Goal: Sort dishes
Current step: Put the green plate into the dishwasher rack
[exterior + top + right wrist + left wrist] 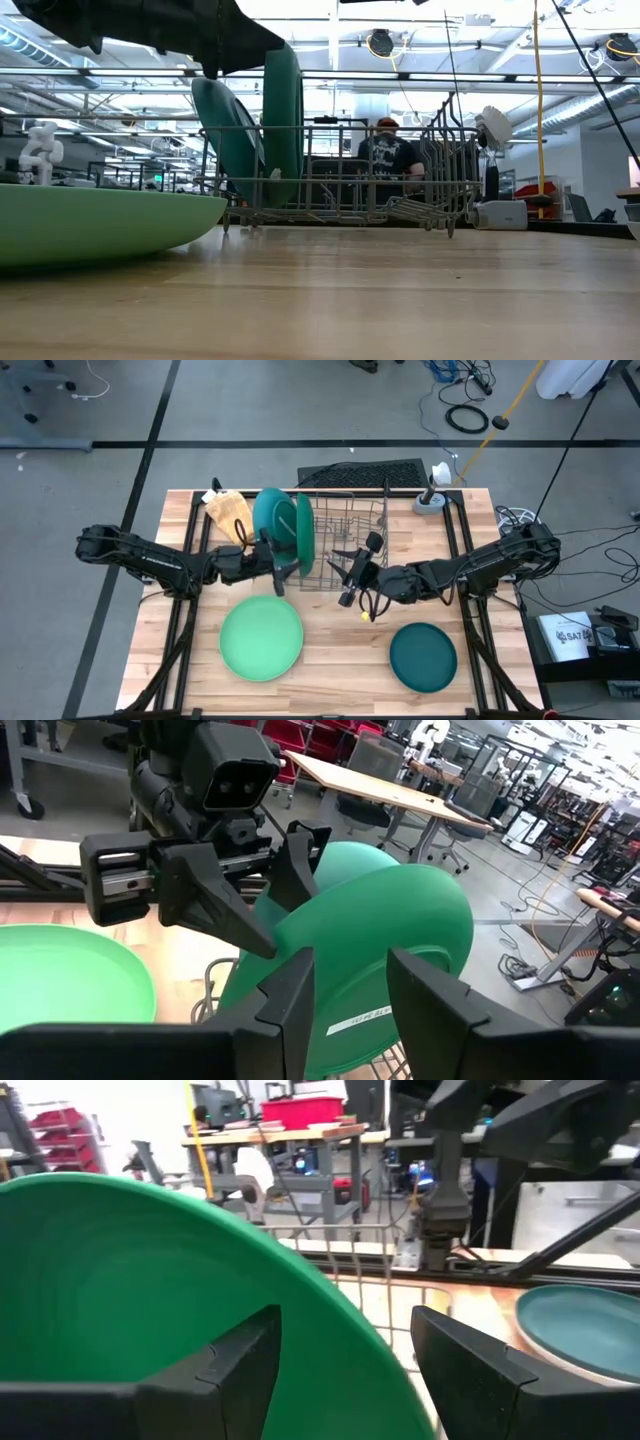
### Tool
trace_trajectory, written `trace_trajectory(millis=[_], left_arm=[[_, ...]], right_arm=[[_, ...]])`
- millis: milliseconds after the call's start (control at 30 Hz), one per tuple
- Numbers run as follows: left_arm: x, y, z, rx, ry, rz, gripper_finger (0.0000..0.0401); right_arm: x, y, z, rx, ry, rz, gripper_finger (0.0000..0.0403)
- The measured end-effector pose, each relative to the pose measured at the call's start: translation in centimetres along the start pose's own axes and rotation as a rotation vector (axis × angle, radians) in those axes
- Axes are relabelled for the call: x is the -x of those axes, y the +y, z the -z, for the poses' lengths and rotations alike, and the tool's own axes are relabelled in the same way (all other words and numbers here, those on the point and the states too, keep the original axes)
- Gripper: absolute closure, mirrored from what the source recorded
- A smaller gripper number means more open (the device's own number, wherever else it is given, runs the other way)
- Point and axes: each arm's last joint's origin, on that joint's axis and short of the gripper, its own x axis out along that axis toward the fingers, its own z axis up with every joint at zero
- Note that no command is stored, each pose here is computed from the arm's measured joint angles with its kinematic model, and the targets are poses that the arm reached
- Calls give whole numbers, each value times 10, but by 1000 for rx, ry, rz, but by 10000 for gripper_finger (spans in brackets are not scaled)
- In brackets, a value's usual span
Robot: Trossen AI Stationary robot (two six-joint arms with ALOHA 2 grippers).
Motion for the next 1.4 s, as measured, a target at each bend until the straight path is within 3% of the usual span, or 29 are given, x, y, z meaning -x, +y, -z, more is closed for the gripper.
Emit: trace_trajectory(millis=[267,733,967,1400], left_arm=[[2,-2,-1,-41,5,7,167],[32,4,-19,-107,26,36,167],[47,3,-34,-77,-59,67,167],[74,3,-52,-38,-148,130,167]], right_arm=[[-1,-1,2,-5,14,4,284],[-6,-3,3,-27,18,-19,284],[-36,4,20,-53,25,-62,284],[-87,1,55,-173,44,-12,284]])
